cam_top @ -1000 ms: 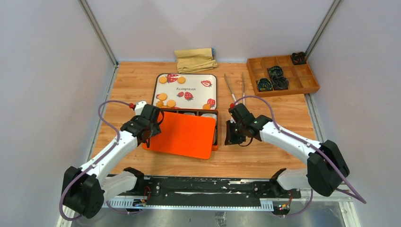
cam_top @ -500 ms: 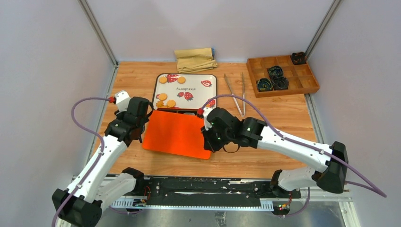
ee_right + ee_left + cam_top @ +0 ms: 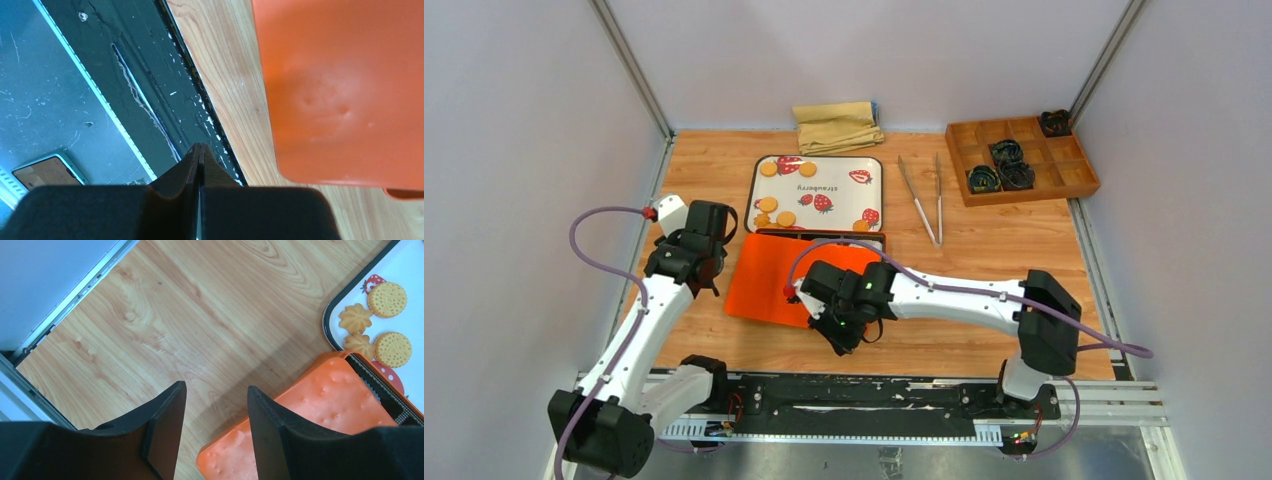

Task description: Pack the cookies

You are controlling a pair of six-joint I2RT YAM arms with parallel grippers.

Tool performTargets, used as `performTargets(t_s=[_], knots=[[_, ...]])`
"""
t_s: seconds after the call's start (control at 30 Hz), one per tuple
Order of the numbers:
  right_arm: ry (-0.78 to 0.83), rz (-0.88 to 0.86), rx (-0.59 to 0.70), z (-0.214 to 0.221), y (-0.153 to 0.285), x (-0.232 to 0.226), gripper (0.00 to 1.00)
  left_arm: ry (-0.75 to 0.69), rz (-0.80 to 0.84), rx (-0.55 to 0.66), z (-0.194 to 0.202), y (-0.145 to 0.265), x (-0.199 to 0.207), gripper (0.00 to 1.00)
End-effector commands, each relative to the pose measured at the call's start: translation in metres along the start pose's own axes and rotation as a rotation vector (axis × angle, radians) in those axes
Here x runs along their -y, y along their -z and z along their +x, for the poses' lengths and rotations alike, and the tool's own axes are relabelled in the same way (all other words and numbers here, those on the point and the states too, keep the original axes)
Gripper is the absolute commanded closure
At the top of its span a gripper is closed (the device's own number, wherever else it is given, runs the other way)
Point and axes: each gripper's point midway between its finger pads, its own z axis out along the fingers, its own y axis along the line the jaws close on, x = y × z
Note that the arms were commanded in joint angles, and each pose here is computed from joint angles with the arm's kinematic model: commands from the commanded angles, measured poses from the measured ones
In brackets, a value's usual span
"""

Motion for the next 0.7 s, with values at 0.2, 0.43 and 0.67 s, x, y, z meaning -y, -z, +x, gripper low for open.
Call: performTargets(t_s=[0.2, 0.43, 0.67], knots=[[0.143, 0.039, -0.13, 0.008, -0.024, 0.002, 1.0, 0.001, -0.008, -0.051, 0.041, -0.037, -0.002, 0.45], [0.175, 0.212, -0.201, 0.016, -0.046, 0.041, 1.0, -0.022, 0.039, -0.1, 0.054, -0.047, 0.01, 0.47], [0.133, 0.421, -0.193, 0.009, -0.04, 0.085, 1.0, -0.03, 0.101, -0.134, 0.062, -0.049, 0.023, 0.48]])
